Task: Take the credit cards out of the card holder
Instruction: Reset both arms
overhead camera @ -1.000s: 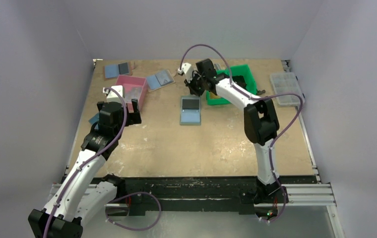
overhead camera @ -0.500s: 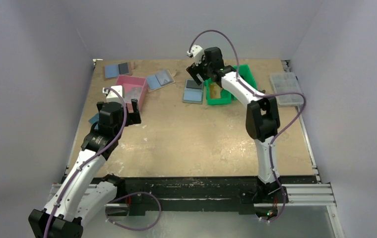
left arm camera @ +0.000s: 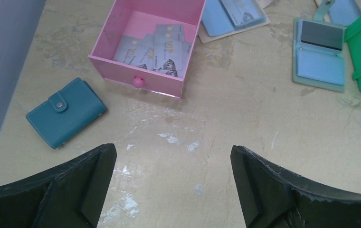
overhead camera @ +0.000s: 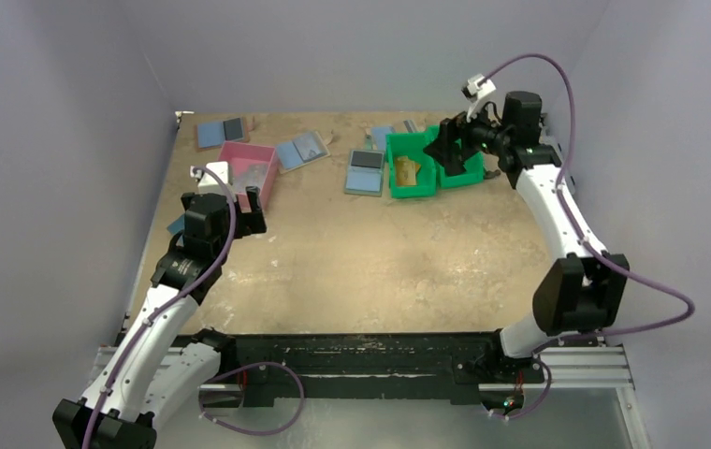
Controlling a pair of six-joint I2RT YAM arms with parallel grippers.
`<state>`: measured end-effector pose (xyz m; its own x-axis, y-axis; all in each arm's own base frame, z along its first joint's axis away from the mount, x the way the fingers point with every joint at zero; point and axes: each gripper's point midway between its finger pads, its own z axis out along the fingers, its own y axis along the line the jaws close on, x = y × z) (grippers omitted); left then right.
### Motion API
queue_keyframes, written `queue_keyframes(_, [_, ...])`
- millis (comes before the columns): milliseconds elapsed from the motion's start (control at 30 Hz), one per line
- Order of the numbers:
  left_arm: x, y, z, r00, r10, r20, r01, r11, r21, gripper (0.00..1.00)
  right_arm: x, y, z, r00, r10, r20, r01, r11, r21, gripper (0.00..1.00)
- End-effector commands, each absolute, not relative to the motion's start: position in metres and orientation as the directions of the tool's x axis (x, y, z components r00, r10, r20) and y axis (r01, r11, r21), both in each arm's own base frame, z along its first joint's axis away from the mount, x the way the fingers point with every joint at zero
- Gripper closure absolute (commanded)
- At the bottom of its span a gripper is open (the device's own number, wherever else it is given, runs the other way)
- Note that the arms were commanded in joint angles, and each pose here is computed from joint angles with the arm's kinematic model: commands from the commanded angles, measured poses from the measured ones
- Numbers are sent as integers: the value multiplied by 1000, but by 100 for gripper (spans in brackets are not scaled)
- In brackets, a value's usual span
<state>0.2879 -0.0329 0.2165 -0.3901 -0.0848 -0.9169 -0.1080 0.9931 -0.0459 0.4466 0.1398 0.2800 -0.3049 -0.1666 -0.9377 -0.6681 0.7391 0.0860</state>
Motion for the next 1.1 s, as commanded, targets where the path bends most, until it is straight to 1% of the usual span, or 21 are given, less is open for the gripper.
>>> queue_keyframes(0, [292, -48, 239, -328, -188, -926, -71, 982, -174, 1, 412, 136, 294, -312, -112, -943, -642, 757, 123, 1])
queue_keyframes(100, [292, -70, 248, -342, -271, -900, -1, 957, -288, 1, 398, 122, 298, -315, -81, -945, -560, 820, 117, 1])
queue_keyframes(200, [291, -91, 257, -373, -339, -863, 60, 920, -388, 1, 375, 118, 306, -247, -114, -962, -579, 813, 52, 1])
queue_keyframes(300, [290, -102, 267, -400, -394, -827, 67, 888, -455, 1, 354, 115, 318, -174, -137, -975, -591, 806, -8, 1])
queue_keyframes(400, [288, -107, 275, -426, -427, -797, 63, 865, -497, 1, 342, 112, 327, -168, -123, -978, -577, 817, -3, 1])
queue_keyframes(467, [283, -115, 280, -449, -444, -776, 85, 843, -531, 1, 337, 110, 335, -172, -73, -982, -544, 838, 33, 1])
queue_keyframes(567, [278, -119, 287, -458, -466, -757, 90, 823, -562, 1, 334, 102, 348, -166, -28, -986, -492, 869, 58, 1])
queue_keyframes(700, [271, -116, 299, -447, -483, -753, 89, 813, -575, 1, 323, 100, 365, -149, -21, -989, -481, 875, 54, 1])
queue_keyframes(867, [262, -114, 310, -430, -489, -759, 101, 809, -579, 1, 314, 94, 376, -138, -22, -990, -455, 889, 44, 1])
queue_keyframes(1067, [258, -111, 319, -406, -497, -767, 107, 808, -580, 1, 301, 92, 384, -125, -61, -990, -464, 886, 4, 1])
